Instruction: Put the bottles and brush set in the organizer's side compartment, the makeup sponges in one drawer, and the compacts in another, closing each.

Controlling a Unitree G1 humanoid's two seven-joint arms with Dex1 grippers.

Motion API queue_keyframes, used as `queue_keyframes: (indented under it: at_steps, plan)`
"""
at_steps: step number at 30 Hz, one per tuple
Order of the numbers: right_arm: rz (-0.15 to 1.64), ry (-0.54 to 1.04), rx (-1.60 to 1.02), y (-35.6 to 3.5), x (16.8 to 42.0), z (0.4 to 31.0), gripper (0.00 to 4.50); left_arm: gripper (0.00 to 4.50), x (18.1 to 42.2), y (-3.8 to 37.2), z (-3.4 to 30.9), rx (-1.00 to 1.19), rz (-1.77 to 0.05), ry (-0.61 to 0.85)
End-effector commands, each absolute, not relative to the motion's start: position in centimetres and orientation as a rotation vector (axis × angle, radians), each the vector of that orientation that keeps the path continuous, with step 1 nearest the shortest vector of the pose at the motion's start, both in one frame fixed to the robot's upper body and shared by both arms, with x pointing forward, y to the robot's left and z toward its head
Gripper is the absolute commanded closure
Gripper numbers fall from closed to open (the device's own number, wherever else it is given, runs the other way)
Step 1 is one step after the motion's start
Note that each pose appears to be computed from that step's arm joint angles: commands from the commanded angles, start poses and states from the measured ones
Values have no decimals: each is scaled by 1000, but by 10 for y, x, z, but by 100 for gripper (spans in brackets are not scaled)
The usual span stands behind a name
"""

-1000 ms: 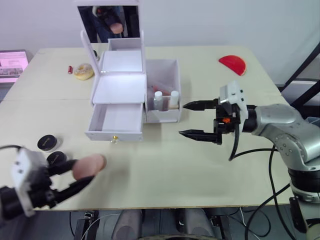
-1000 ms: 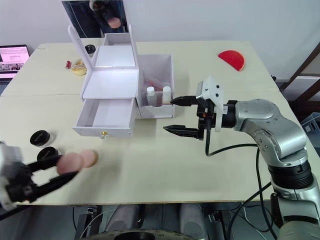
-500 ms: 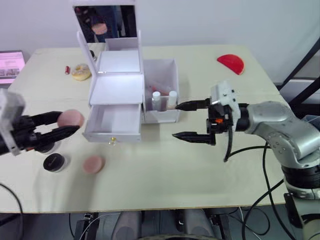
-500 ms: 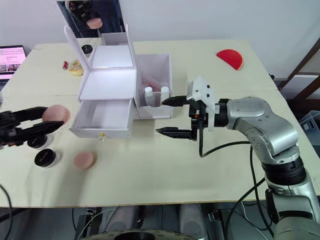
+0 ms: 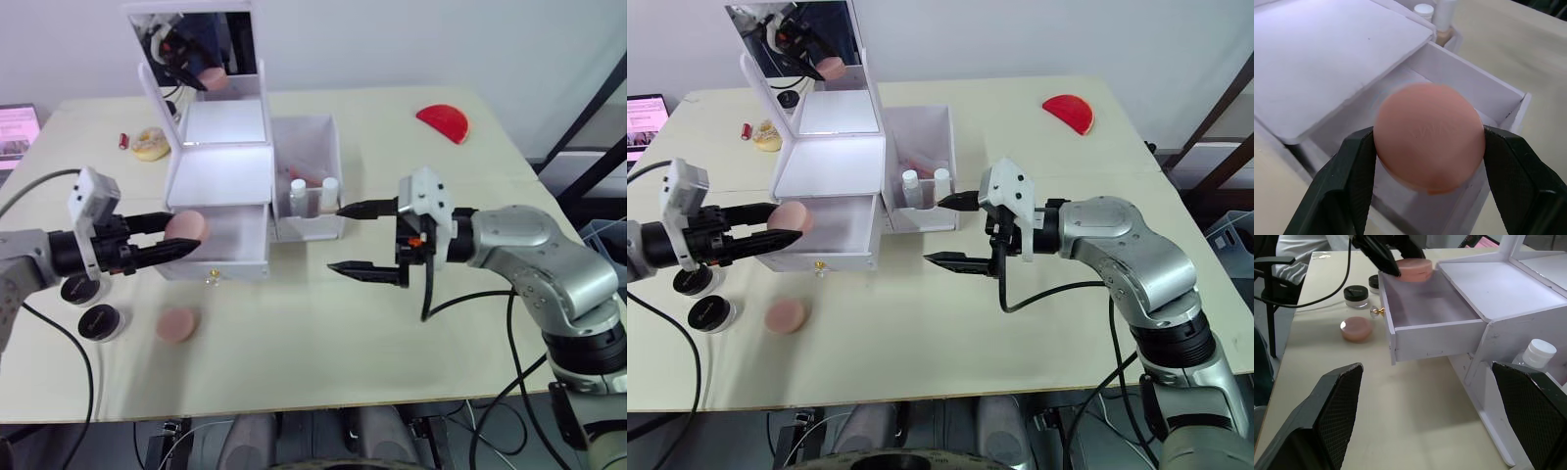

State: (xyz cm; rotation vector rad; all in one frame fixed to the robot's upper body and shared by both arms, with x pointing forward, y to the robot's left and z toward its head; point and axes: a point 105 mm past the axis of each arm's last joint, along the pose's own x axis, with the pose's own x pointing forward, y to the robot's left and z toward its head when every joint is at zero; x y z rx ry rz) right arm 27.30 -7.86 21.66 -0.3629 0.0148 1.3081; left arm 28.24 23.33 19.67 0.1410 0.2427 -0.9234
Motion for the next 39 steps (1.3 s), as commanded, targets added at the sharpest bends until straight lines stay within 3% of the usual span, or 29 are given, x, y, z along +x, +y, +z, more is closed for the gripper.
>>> queue_keyframes:
  at_steps: [1, 16, 18, 20, 32, 39]
  plan:
    - [1316, -46, -379, -75, 267, 228, 0, 181, 281, 234, 204, 177, -922, 223]
    - [1305, -48, -377, -75, 269, 230, 0, 181, 280, 236, 198, 171, -893, 240]
    - [1302, -47, -377, -76, 269, 230, 0, 78, 281, 237, 198, 166, -888, 238]
    - [1300, -47, -377, -76, 269, 230, 0, 4, 282, 237, 199, 165, -881, 232]
    - [1289, -48, -376, -78, 272, 231, 0, 4, 283, 238, 215, 155, -877, 193]
    - [1266, -45, -393, -87, 274, 231, 0, 4, 269, 258, 228, 127, -827, 171]
